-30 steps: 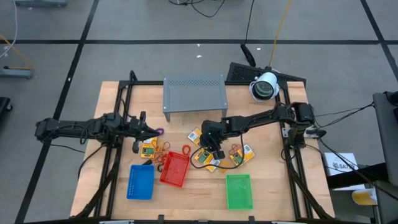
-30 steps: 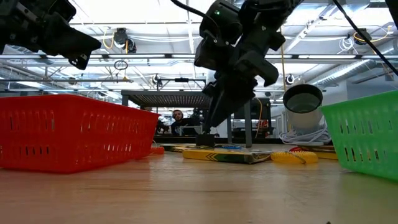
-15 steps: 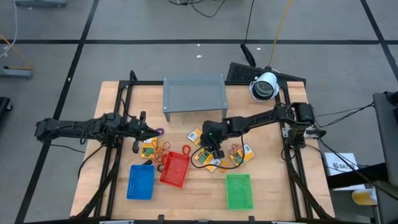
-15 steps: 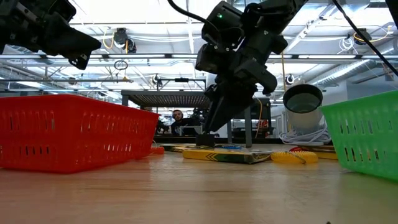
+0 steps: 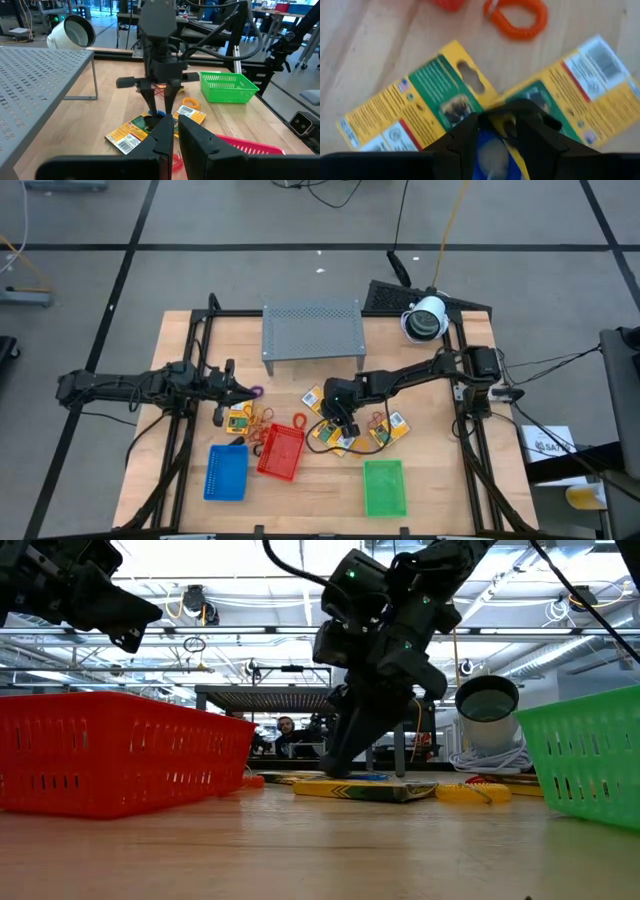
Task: Pick & Place Office Desk Supplies
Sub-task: Put the top black rubber band into the green basket
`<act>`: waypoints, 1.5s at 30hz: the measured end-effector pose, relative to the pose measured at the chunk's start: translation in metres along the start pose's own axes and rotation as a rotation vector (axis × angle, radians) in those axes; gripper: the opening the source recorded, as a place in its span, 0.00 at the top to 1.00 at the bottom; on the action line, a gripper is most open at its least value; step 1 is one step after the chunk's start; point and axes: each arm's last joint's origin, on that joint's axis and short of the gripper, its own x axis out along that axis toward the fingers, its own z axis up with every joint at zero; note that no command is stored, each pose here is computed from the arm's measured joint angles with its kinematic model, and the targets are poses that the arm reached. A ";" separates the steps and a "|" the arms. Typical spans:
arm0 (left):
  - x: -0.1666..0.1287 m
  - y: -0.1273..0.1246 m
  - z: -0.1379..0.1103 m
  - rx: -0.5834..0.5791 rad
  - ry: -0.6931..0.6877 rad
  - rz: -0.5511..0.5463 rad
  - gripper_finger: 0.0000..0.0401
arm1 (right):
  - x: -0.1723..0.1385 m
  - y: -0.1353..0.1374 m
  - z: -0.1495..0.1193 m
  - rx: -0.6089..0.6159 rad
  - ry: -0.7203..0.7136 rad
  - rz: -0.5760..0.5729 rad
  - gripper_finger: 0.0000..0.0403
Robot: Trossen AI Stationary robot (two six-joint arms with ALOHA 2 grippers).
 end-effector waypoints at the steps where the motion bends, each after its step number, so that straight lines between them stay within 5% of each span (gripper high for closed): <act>1: 0.000 0.000 0.000 0.000 0.000 0.000 0.92 | 0.002 0.002 -0.001 -0.010 0.008 0.004 0.69; 13: 0.000 0.000 0.000 0.003 0.001 0.000 0.92 | 0.003 0.008 0.005 -0.045 -0.040 0.000 0.72; 24: 0.000 0.000 0.000 0.003 0.002 0.001 0.92 | 0.003 0.007 0.007 -0.047 -0.056 -0.004 0.99; 45: 0.000 0.000 -0.001 0.004 0.005 0.002 0.92 | -0.012 0.022 0.020 -0.057 -0.128 0.004 1.00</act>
